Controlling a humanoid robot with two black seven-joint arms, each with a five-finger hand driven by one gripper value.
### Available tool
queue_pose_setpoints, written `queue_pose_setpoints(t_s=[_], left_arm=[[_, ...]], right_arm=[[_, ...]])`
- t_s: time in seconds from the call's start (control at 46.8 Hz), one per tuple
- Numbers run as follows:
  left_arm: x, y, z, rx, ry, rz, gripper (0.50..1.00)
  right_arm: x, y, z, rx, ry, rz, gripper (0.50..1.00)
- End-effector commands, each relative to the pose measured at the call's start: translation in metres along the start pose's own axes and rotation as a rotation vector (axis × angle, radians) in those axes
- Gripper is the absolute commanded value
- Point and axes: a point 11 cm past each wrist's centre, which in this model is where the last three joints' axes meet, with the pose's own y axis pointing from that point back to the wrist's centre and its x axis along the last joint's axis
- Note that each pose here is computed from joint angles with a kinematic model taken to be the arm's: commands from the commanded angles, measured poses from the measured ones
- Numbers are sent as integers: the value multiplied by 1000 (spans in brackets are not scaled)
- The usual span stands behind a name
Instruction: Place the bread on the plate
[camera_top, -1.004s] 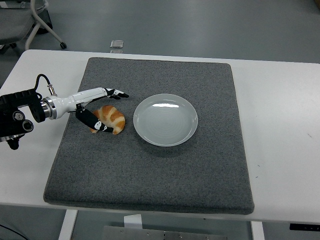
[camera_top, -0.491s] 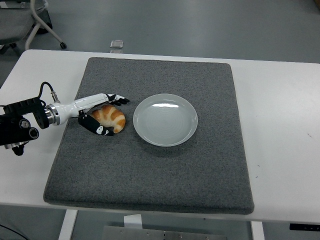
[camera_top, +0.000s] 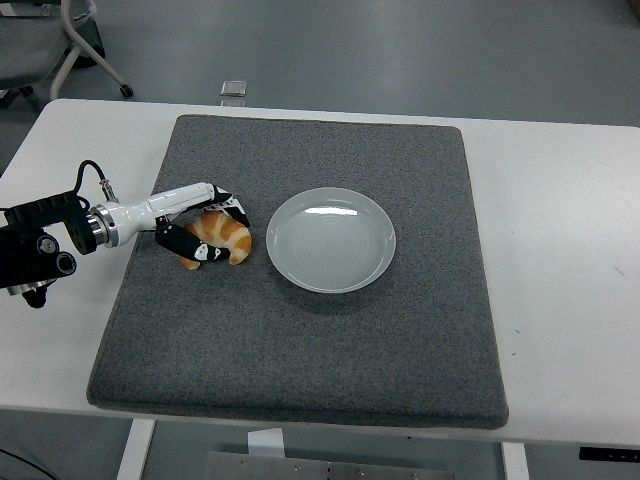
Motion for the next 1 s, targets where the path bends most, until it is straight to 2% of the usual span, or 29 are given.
queue_pose_setpoints(t_s=[0.0, 0.107, 0.449, 0.684, 0.855, 0.983], left_arm=[[9, -1, 3, -14, -7, 33, 500], [14, -1, 7, -35, -11, 45, 500], [23, 4, 3, -22, -17, 69, 500], [74, 18, -5, 16, -55, 192, 500], [128, 40, -9, 52, -107, 305, 500], [164, 48, -4, 67, -131, 328, 500]], right_arm=[[-1, 0, 0, 1, -1, -2, 930], [0, 0, 0, 1, 1, -2, 930], [0, 0, 0, 1, 1, -2, 930], [-1, 0, 1, -1, 0, -2, 930], [-1, 0, 1, -1, 0, -2, 930], [-1, 0, 1, -1, 0, -6, 930]])
